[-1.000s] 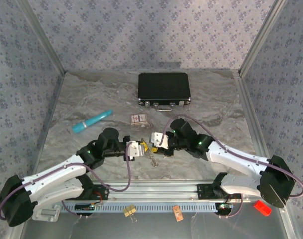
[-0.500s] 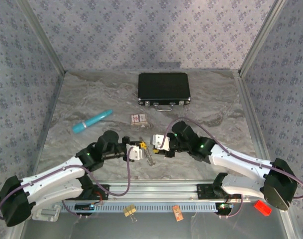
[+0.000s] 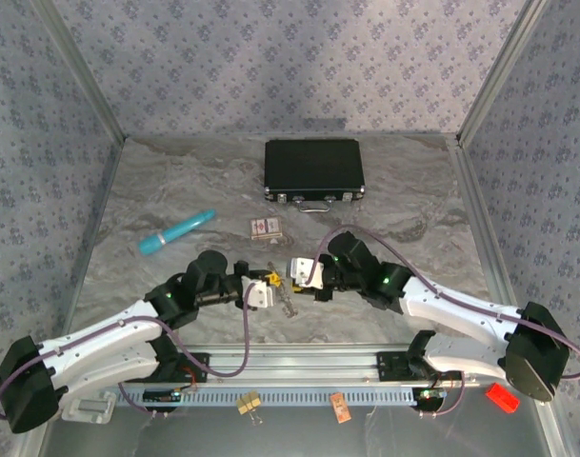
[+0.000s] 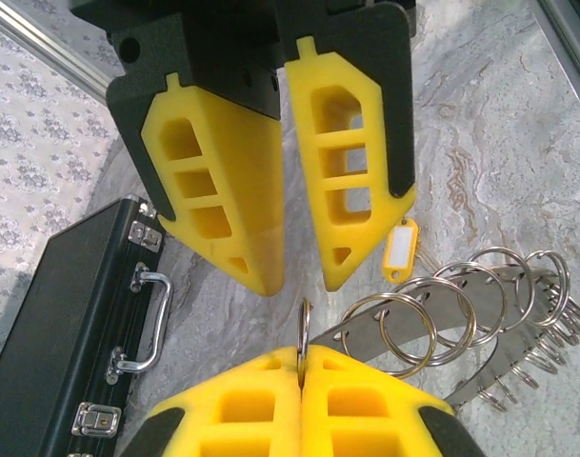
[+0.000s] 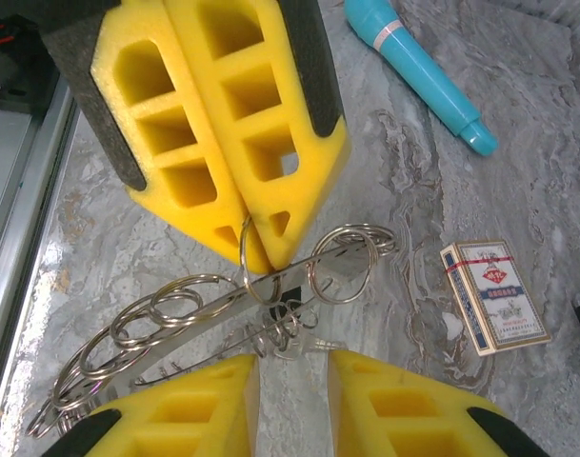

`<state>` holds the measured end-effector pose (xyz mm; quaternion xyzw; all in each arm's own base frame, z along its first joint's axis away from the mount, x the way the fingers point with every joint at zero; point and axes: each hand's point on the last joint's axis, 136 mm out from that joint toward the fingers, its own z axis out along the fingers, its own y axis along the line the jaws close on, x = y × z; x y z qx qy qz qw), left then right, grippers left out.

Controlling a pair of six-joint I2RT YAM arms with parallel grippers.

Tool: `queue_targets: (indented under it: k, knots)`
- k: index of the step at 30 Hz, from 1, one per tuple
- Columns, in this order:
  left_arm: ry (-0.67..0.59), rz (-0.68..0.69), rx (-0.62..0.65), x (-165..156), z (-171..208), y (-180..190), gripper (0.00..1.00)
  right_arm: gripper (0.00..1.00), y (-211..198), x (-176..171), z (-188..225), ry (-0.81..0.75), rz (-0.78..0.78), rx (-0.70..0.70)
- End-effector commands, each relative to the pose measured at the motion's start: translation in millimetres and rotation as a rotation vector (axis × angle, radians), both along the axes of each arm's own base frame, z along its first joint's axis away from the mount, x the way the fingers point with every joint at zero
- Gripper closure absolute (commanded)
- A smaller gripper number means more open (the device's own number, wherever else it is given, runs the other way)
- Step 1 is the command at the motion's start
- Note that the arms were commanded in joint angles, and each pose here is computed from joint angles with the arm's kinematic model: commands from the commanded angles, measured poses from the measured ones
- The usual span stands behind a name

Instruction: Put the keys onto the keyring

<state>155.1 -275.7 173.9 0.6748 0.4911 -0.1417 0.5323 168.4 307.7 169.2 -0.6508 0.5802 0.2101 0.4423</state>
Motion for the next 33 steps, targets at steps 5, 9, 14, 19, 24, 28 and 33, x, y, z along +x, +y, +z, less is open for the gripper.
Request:
queue_targets:
  k: [5, 9, 14, 19, 24, 28, 33]
  knots:
    - [-0.002, -0.013, -0.041, -3, 11, -4, 1.00, 0.77, 16, -3, 17, -0.024, 0.050, 0.059]
    - [0.020, -0.013, -0.043, -4, 9, -4, 1.00, 0.82, 20, -4, 17, -0.020, 0.060, 0.060]
    - [0.046, 0.011, -0.040, -2, 6, -4, 1.00, 0.84, 20, 0, 14, -0.017, 0.035, 0.048]
    - [0.146, 0.124, -0.067, 9, 3, 1, 1.00, 0.78, -12, 32, 2, 0.023, -0.253, -0.014]
    - [0.240, 0.207, -0.087, 13, -1, 6, 1.00, 0.72, -69, 54, -15, 0.315, -0.799, 0.059]
    - [0.286, 0.244, -0.096, 17, -3, 8, 1.00, 0.72, -122, 41, -55, 0.629, -1.268, -0.023]
    - [0.301, 0.256, -0.109, 21, -2, 7, 1.00, 0.72, -145, 17, -84, 0.898, -1.565, -0.082]
